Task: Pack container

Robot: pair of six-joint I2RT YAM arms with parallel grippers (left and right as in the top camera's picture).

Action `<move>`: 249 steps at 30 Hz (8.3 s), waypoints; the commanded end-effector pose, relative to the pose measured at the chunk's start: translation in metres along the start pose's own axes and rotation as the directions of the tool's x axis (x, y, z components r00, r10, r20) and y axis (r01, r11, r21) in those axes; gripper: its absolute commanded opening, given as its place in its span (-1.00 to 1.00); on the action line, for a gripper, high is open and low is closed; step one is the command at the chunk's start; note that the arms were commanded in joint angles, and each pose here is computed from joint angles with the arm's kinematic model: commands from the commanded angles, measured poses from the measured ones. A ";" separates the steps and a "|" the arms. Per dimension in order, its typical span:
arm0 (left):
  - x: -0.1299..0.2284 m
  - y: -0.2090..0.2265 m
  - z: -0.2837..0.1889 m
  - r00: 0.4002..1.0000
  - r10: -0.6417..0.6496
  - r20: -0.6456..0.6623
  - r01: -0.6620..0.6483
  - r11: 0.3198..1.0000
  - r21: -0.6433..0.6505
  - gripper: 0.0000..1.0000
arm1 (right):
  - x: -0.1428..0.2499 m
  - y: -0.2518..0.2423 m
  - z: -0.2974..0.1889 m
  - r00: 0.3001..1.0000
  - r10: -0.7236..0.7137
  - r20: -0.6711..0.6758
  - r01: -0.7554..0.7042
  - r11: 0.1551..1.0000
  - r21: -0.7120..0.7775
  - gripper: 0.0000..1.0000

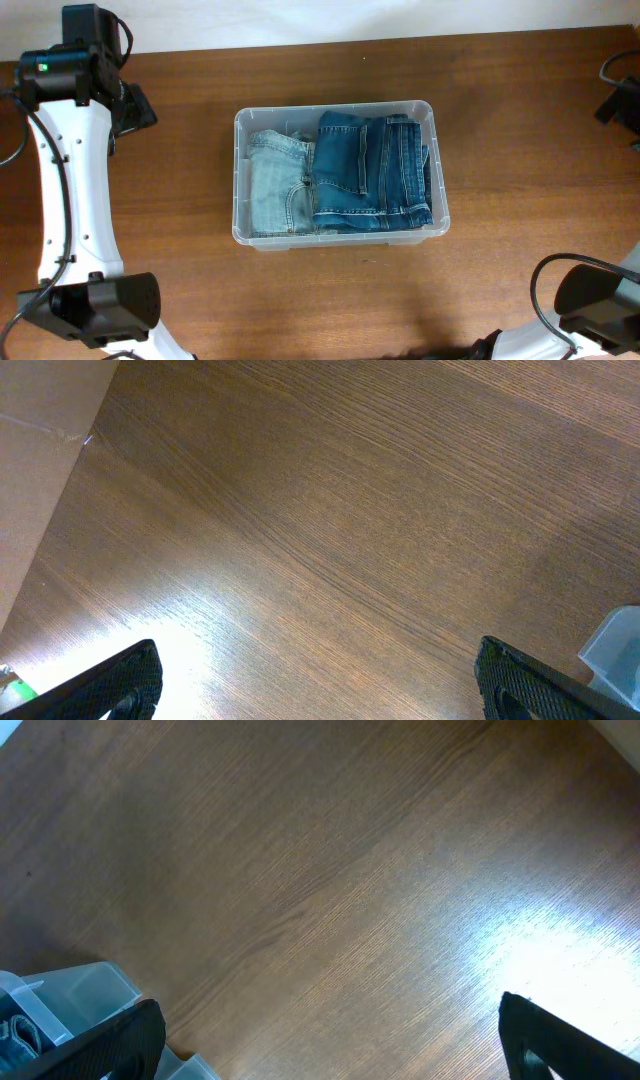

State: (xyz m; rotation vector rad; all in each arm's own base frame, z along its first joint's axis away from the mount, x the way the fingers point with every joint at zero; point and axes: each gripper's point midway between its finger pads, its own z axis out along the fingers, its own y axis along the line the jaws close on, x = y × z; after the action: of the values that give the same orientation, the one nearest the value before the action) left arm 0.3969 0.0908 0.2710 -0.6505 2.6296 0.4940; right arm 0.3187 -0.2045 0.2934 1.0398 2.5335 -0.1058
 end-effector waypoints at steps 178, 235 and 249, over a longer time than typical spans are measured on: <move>-0.002 0.003 -0.010 0.999 -0.026 0.020 0.025 1.000 0.016 0.99 | 0.257 0.108 0.050 0.374 -0.187 0.908 0.762 0.620 -0.187 0.97; 0.124 0.007 -0.081 0.863 -0.224 0.453 -0.012 0.887 0.463 0.99 | 0.257 0.108 0.050 0.374 -0.187 0.908 0.762 0.620 -0.187 0.97; 0.174 -0.013 0.003 0.695 -0.401 0.597 -0.026 0.815 0.578 0.99 | 0.257 0.108 0.050 0.374 -0.187 0.908 0.762 0.620 -0.187 0.97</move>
State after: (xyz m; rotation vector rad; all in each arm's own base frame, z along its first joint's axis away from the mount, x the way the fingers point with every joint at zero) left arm 0.2638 0.0180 0.1949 -0.4232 1.8306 -0.0837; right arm 0.2440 0.0339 0.1581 -0.1642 1.6366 0.0464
